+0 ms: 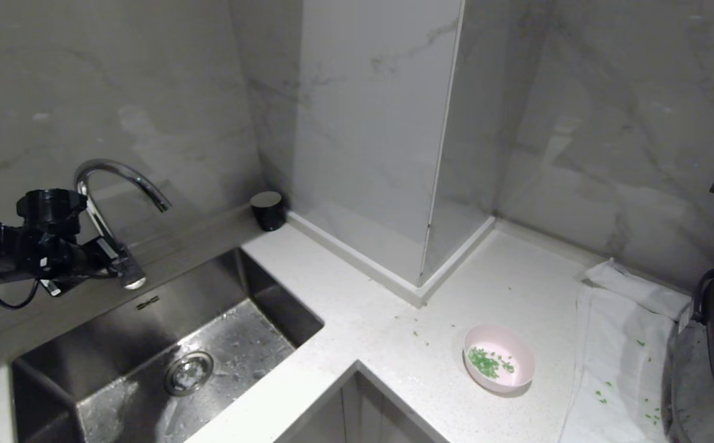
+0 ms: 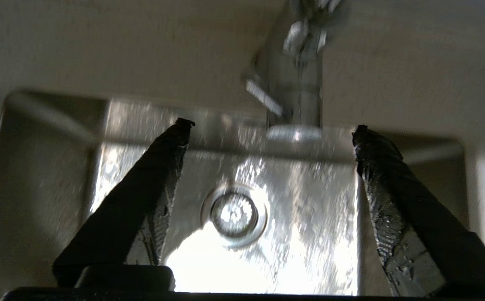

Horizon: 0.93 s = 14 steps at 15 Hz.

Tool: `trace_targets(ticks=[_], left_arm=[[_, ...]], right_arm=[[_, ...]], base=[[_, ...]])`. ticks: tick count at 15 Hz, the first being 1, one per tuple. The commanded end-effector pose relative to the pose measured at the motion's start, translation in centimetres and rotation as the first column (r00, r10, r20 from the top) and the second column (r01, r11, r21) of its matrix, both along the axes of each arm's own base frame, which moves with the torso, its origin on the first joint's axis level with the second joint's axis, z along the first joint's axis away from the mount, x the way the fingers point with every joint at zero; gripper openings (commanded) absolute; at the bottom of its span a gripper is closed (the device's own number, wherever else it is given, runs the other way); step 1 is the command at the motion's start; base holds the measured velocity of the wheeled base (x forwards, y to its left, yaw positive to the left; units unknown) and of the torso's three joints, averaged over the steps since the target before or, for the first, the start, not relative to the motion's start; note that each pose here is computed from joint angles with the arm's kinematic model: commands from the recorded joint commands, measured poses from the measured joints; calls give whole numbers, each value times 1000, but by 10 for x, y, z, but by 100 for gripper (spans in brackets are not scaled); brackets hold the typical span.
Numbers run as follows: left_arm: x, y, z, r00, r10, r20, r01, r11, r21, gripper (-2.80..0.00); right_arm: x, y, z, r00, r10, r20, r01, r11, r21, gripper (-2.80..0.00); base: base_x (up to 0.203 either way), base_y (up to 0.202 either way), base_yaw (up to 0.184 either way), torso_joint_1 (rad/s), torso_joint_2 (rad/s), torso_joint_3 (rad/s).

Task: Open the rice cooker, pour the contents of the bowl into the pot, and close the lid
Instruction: Turn on the tap

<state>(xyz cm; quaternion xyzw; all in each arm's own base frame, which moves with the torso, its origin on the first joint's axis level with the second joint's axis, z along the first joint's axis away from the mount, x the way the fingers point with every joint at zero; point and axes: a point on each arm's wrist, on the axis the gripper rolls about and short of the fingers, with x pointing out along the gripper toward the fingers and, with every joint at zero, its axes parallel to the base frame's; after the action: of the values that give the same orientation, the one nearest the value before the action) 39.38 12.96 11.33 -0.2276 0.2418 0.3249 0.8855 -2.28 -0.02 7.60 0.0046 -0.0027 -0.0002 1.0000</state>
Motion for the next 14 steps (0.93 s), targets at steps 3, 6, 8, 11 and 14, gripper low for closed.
trace_targets(ticks=[3,6,8,11,14], left_arm=[[13,11,-26,999,27,-19,-27,1000,-2,0],[19,17,-30,998,54,-10,-54,999,-7,0],[23,19,-32,998,56,-5,-56,998,-6,0],[25,21,-30,998,58,6,-58,998,-3,-280],[28,24,-33,998,62,7,-62,998,-1,-280]], right_arm=[[0,0,0,1000,0,-1,0,1000,0,-280],[0,0,0,1000,0,-1,0,1000,0,-280],[0,0,0,1000,0,-1,0,1000,0,-280],[0,0,0,1000,2,-1,-2,1000,0,-280],[0,0,0,1000,0,-1,0,1000,0,-280]], base=[[0,0,0,0,0,0],[0,0,0,0,0,0],[0,0,0,0,0,0],[0,0,0,0,0,0],[0,0,0,0,0,0]])
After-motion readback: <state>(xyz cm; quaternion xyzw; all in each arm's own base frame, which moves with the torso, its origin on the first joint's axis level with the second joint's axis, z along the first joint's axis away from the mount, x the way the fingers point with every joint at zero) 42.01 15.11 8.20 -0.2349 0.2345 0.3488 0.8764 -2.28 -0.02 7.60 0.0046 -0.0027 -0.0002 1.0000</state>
